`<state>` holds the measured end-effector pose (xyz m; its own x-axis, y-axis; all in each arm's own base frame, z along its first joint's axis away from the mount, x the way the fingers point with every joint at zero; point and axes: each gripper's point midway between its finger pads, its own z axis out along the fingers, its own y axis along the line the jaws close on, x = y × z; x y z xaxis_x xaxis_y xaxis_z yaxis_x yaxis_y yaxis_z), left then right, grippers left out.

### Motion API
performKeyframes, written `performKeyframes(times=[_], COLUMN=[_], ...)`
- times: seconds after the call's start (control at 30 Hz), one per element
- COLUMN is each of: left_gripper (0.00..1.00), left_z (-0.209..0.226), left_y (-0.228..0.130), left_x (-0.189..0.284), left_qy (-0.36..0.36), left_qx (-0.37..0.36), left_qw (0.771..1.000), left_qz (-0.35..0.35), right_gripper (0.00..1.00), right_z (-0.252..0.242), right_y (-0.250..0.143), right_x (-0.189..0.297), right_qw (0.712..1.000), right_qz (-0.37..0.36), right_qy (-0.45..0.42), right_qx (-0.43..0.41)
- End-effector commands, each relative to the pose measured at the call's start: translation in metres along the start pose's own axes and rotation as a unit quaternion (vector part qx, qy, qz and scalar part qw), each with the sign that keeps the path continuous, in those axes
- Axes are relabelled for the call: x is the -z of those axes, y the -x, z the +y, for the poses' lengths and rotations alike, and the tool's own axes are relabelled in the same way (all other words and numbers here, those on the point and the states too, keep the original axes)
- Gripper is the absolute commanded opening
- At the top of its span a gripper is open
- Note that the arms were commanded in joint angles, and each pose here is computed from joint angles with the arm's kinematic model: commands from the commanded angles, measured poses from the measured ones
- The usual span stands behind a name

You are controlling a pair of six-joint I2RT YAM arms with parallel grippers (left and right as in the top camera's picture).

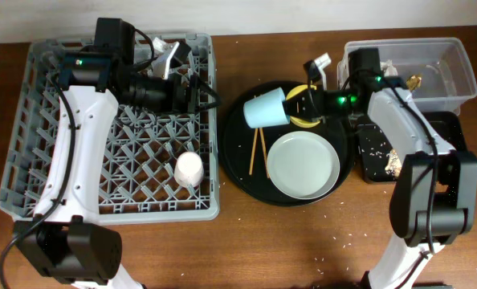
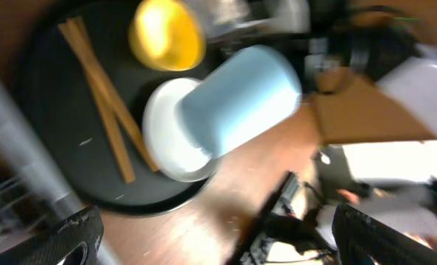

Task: Sort waste into correct bins and load items into the dishwasher rack

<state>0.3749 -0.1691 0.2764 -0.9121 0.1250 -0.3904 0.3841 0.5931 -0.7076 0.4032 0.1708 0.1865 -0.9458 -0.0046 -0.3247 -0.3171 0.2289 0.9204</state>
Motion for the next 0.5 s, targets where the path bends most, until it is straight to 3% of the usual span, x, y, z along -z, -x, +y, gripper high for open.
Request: performKeyframes(times=[0.0, 0.2, 0.47], left_gripper=[0.99, 0.99, 0.99], left_z=[-0.050, -0.053, -0.037], left_y=[0.002, -0.008, 0.008], left_x=[-0.002, -0.043, -0.044], left_qy=[-0.132, -0.174, -0.178], left_qx=[-0.069, -0.074, -0.038], left_qw=[0.989, 0.982, 0.983], left_qz=[-0.007, 0.013, -0.009], right_gripper=[0.04, 0.04, 0.04], right_z=[0.032, 0.046, 0.068], right_y=[-0.007, 0.008, 0.037], right_x=[0.004, 0.008, 0.005], right_qw=[0.994, 0.993, 0.992], right_qz=[-0.003, -0.007, -0.010], right_qy=[0.106, 0.106, 0.086], right_qx=[0.031, 0.057, 0.090])
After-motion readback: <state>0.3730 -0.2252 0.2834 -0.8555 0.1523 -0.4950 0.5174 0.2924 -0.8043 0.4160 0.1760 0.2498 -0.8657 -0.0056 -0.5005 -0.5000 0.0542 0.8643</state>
